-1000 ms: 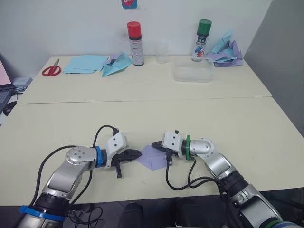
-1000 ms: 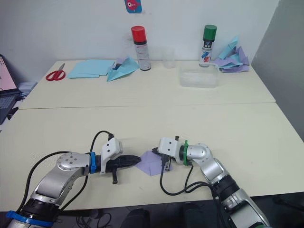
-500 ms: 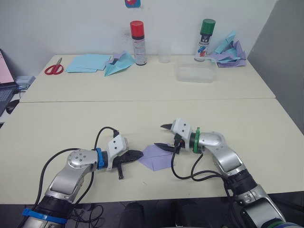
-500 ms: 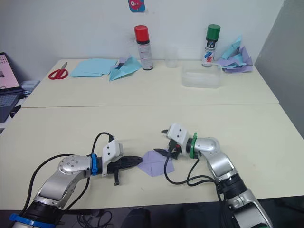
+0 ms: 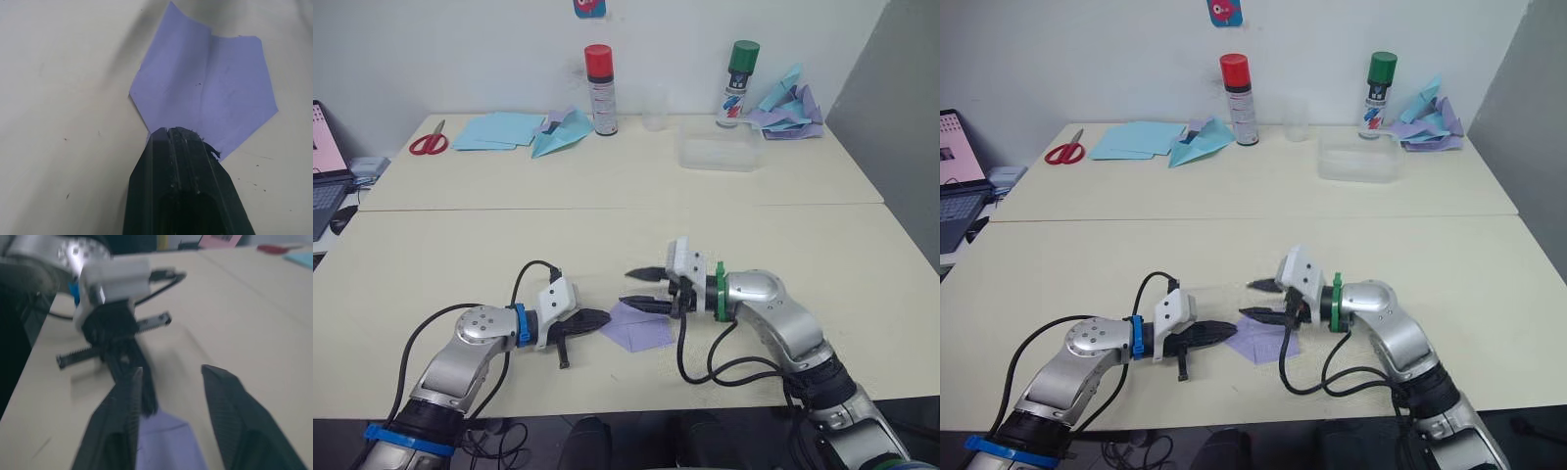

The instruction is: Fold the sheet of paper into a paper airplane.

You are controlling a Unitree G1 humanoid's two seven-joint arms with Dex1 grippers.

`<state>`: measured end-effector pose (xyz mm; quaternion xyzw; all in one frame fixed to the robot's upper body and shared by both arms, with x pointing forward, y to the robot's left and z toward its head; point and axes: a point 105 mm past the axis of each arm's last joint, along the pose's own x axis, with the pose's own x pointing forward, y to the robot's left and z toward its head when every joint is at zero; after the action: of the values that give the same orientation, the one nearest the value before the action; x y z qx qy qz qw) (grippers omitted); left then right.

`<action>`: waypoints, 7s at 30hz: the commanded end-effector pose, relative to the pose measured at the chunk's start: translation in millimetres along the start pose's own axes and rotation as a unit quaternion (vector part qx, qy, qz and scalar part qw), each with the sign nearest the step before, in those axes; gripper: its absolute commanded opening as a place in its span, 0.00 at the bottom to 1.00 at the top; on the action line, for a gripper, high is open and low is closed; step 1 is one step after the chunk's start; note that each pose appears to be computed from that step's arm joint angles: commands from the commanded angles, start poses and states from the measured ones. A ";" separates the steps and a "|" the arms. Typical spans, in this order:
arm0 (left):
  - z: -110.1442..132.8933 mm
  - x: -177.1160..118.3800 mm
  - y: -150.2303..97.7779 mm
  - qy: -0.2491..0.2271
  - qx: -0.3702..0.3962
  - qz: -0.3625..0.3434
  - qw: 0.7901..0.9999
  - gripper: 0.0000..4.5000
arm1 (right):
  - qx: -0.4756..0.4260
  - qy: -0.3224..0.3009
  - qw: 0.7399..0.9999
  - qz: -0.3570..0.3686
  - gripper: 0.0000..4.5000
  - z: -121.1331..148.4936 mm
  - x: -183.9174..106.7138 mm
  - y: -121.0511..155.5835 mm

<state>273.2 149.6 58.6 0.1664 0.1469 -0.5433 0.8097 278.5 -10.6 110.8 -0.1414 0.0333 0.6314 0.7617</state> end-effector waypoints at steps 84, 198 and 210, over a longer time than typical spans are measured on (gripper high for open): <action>29.5 23.4 -12.7 -0.024 0.009 -0.011 1.000 0.00 | 0.020 0.134 0.990 -0.038 0.01 -81.7 -17.2 4.7; 36.1 -41.7 0.8 -0.067 -0.043 0.051 0.996 0.44 | 0.234 0.042 0.971 -0.034 0.00 -33.9 -20.1 -11.1; 91.1 -110.1 -6.6 -0.068 -0.052 0.064 0.994 0.99 | 0.118 -0.065 0.986 -0.093 0.00 46.2 -36.2 -57.4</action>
<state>234.6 199.8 172.1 0.0831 0.1262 -0.4923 0.8572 320.4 -44.7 145.6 0.0175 0.1145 0.5507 0.8266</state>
